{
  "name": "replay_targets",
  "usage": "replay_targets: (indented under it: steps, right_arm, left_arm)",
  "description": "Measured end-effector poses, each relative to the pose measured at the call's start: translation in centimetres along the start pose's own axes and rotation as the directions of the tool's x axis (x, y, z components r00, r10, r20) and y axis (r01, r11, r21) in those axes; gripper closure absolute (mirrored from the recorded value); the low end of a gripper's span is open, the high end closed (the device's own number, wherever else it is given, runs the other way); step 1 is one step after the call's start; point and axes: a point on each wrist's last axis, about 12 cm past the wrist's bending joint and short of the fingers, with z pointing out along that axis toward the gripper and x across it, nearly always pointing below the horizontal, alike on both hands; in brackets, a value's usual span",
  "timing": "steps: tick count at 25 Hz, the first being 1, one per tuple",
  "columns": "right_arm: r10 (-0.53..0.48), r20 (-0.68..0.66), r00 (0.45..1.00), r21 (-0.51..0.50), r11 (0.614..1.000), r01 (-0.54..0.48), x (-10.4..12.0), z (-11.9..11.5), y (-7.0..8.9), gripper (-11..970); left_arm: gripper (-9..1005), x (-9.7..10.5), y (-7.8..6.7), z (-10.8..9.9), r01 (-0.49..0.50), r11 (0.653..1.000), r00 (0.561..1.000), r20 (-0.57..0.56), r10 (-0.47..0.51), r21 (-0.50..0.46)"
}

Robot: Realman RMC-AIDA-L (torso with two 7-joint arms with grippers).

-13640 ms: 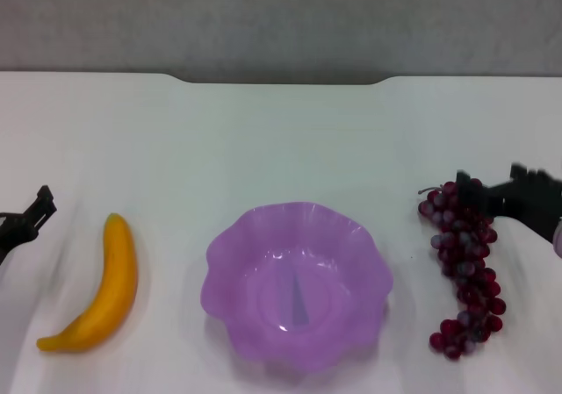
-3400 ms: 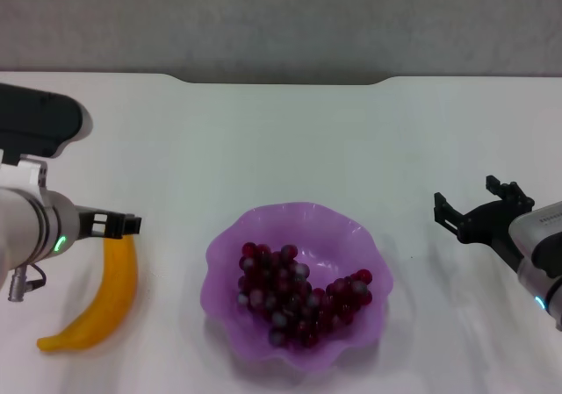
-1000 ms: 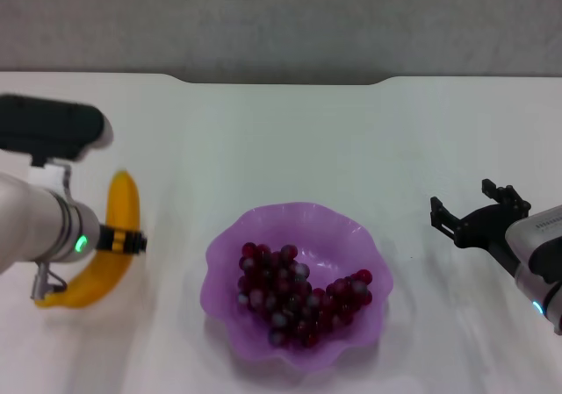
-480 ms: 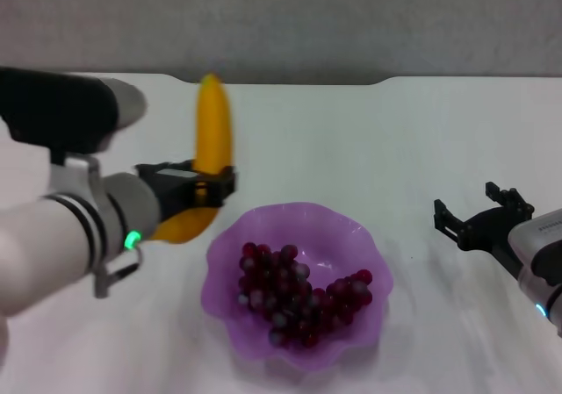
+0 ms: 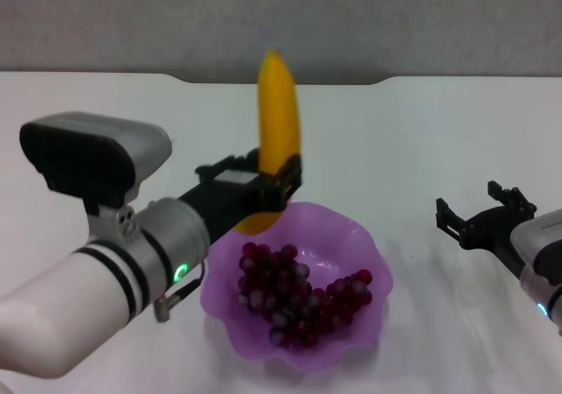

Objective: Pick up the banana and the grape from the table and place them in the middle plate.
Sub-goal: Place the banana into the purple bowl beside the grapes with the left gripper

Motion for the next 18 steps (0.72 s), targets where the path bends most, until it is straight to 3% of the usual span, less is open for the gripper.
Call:
replay_targets:
  steps: [2, 7, 13, 18]
  right_arm:
    - [-0.005, -0.002, 1.0, -0.001, 1.0, 0.005, 0.0, 0.0, 0.0, 83]
    - [-0.005, -0.001, 1.0, -0.002, 1.0, 0.005, 0.1, -0.1, 0.0, 83]
    - [-0.009, -0.002, 1.0, -0.005, 1.0, 0.009, 0.0, 0.1, 0.0, 82]
    - [-0.008, -0.002, 1.0, -0.005, 1.0, 0.008, 0.0, 0.0, 0.1, 82]
  left_arm:
    - [396, -0.7, -0.5, -0.2, 0.011, 1.0, 1.0, -0.026, -0.011, 0.0]
    - [384, -0.7, -0.3, 0.4, 0.043, 0.998, 0.976, -0.212, -0.053, -0.05]
    - [370, 0.5, -0.4, 2.9, 0.013, 0.998, 0.886, -0.462, -0.039, -0.06]
    - [358, 1.1, -0.9, 3.9, -0.019, 0.999, 0.84, -0.542, -0.007, -0.042]
